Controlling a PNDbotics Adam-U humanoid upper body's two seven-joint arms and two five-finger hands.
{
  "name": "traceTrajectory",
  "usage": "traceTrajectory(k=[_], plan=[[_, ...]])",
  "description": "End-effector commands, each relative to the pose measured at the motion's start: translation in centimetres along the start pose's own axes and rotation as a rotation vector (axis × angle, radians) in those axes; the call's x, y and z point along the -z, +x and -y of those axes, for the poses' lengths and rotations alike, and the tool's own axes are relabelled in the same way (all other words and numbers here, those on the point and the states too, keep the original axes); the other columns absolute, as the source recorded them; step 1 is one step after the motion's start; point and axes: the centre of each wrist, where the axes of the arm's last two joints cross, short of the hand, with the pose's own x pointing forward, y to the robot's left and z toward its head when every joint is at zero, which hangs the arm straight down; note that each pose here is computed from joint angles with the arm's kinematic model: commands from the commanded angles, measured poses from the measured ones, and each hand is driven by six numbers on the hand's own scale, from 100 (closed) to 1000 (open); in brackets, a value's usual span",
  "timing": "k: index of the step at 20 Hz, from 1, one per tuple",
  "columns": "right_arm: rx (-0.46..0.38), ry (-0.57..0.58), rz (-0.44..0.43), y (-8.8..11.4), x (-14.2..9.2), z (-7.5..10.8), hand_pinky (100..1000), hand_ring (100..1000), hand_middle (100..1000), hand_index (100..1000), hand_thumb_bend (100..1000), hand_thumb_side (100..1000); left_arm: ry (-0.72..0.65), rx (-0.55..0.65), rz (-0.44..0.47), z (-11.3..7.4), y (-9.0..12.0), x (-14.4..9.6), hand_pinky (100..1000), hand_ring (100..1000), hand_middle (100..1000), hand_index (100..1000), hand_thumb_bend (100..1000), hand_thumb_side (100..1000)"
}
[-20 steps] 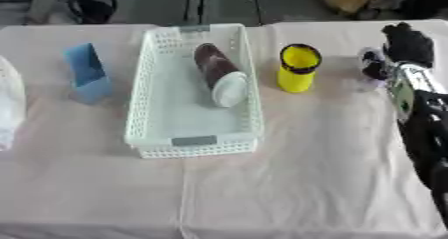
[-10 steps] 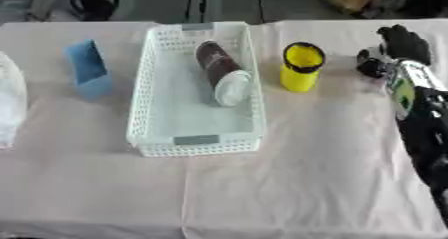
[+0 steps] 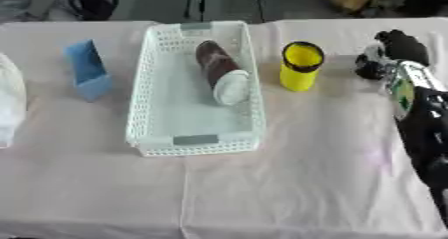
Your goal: Pick up objects on the table and place them in the box.
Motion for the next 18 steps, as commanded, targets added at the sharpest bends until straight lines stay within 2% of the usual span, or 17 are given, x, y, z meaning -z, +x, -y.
traceTrajectory(k=[1,3,4,5,6,7,8,9,10,13,14,15,16,17,18], plan=[[-0.044,-0.02,-0.045,-1.4,0.5,1.6,522,748,858,915,249,394,-0.009,0.013,0.035,-0.2,0.8,0.5,580,633,664,839,239,951],[-0.058,-0.006,-0.058,-1.4,0.5,1.5,517,744,854,911,258,372,-0.01,0.012,0.034,-0.2,0.8,0.5,580,633,664,839,239,951],[-0.063,0.002,-0.064,-1.5,0.5,1.4,488,724,839,902,257,298,-0.01,0.012,0.034,-0.2,0.8,0.5,580,633,664,839,239,952],[-0.066,0.01,-0.072,-1.5,0.5,1.4,488,724,839,902,257,298,-0.01,0.012,0.034,-0.2,0.8,0.5,580,633,664,839,239,952],[-0.068,0.02,-0.078,-1.6,0.4,1.3,461,707,830,898,277,227,-0.01,0.012,0.034,-0.2,0.8,0.5,580,632,663,839,240,952],[-0.069,0.03,-0.081,-1.6,0.4,1.2,461,707,830,898,277,227,-0.01,0.012,0.033,-0.2,0.8,0.5,580,632,663,839,240,952],[-0.067,0.041,-0.085,-1.6,0.4,1.1,419,677,821,892,314,137,-0.01,0.012,0.033,-0.2,0.8,0.5,580,632,663,839,240,952],[-0.067,0.058,-0.087,-1.7,0.4,0.9,419,677,821,892,314,137,-0.01,0.012,0.033,-0.2,0.8,0.5,580,632,663,839,240,952],[-0.068,0.074,-0.088,-1.7,0.3,0.7,386,648,810,888,339,100,-0.01,0.011,0.034,-0.2,0.8,0.5,580,632,663,839,240,952],[-0.065,0.117,-0.089,-1.8,0.2,0.2,333,600,786,872,345,100,-0.011,0.01,0.034,-0.2,0.8,0.5,581,632,663,839,240,952],[-0.064,0.125,-0.089,-1.9,0.2,0.2,268,518,726,812,344,100,-0.011,0.01,0.034,-0.2,0.8,0.5,581,632,663,839,240,952],[-0.064,0.131,-0.089,-1.9,0.2,0.1,268,518,726,812,344,100,-0.01,0.01,0.035,-0.2,0.8,0.5,581,632,663,839,240,952],[-0.063,0.133,-0.088,-1.9,0.1,0.0,208,421,651,745,349,100,-0.01,0.01,0.035,-0.2,0.9,0.5,581,632,663,839,240,952],[-0.062,0.129,-0.088,-1.9,0.1,0.0,208,421,651,745,349,100,-0.01,0.01,0.035,-0.2,0.9,0.6,581,632,663,839,240,952],[-0.06,0.123,-0.086,-1.9,0.1,0.0,160,358,592,681,322,100,-0.01,0.009,0.035,-0.2,0.9,0.6,581,632,663,839,240,952]])
